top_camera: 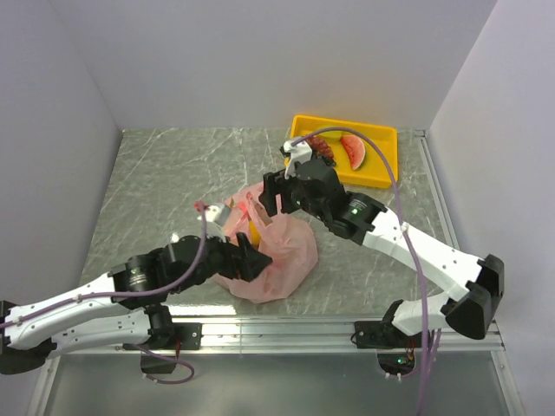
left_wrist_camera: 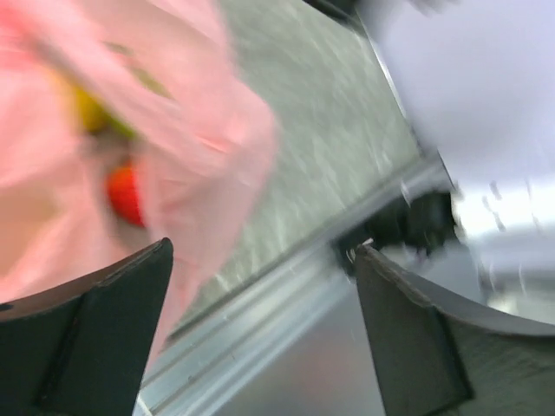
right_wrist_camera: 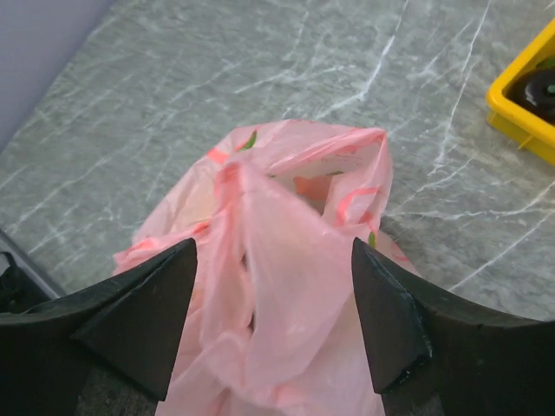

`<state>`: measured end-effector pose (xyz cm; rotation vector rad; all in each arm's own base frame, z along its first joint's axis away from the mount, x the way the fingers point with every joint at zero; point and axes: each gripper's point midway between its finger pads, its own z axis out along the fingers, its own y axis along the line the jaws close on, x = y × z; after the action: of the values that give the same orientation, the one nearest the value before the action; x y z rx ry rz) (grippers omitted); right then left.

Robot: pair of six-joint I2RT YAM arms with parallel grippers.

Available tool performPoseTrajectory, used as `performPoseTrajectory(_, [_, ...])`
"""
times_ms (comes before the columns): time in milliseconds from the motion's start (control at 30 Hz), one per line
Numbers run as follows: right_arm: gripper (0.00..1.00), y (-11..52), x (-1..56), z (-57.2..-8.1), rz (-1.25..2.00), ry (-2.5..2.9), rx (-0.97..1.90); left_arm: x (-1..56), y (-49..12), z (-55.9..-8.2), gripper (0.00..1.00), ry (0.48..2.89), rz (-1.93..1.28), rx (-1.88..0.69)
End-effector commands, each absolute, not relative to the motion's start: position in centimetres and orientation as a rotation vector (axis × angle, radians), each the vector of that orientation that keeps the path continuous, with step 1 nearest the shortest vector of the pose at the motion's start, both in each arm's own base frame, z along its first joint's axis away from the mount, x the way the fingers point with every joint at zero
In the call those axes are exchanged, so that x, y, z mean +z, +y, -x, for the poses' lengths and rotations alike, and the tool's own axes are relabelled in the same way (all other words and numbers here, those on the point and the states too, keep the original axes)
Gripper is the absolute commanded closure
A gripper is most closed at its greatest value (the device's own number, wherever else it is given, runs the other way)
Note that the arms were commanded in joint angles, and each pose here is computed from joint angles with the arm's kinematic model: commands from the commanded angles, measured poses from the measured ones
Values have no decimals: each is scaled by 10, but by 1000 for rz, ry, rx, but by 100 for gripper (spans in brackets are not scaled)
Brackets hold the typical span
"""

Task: Untie the knot of the plastic bag and take out the fruit

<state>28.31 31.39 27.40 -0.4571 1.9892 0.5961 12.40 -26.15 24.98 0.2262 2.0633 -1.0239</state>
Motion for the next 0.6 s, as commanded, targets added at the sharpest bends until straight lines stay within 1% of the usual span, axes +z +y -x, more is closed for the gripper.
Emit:
performPoseTrajectory(0, [21, 306, 274, -270, 465, 2004, 518, 226, -202, -155, 10, 2113, 105, -686])
performPoseTrajectory(67, [21, 311, 264, -261, 480, 2029, 528, 216, -187, -158, 11, 2121, 145, -605])
performPoseTrajectory(133, [22, 310, 239, -256, 473, 2083, 509, 205, -180, -163, 12, 2117, 162, -534])
performPoseTrajectory(167, [23, 309, 229, -253, 472, 2104, 504, 202, -182, -165, 12, 2113, 163, -526])
performPoseTrajectory(200, [26, 305, 207, -247, 487, 2147, 483, 192, -182, -166, 13, 2121, 146, -495])
performPoseTrajectory(233, [35, 306, 200, -244, 463, 2153, 502, 184, -182, -169, 14, 2125, 147, -461])
performPoseTrajectory(267, [40, 305, 191, -241, 457, 2164, 511, 179, -182, -171, 15, 2125, 153, -438])
performPoseTrajectory(300, [47, 296, 164, -235, 456, 2207, 484, 170, -182, -174, 17, 2123, 169, -422])
performPoseTrajectory(333, [66, 292, 162, -234, 398, 2207, 502, 164, -181, -179, 17, 2119, 177, -390])
performPoseTrajectory(367, [76, 286, 155, -231, 371, 2217, 497, 160, -181, -182, 18, 2114, 184, -377])
performPoseTrajectory(400, [85, 272, 133, -225, 350, 2252, 451, 157, -183, -192, 19, 2088, 214, -388])
performPoseTrajectory(433, [97, 267, 135, -224, 301, 2240, 473, 155, -186, -197, 19, 2087, 213, -395])
performPoseTrajectory(467, [100, 263, 130, -220, 291, 2245, 474, 155, -193, -200, 19, 2095, 209, -440])
performPoseTrajectory(500, [100, 254, 115, -214, 288, 2270, 460, 149, -188, -209, 20, 2093, 231, -429])
performPoseTrajectory(533, [100, 253, 116, -211, 262, 2260, 491, 154, -195, -219, 20, 2061, 256, -475])
performPoseTrajectory(567, [100, 251, 112, -209, 258, 2263, 496, 151, -196, -224, 20, 2080, 269, -509])
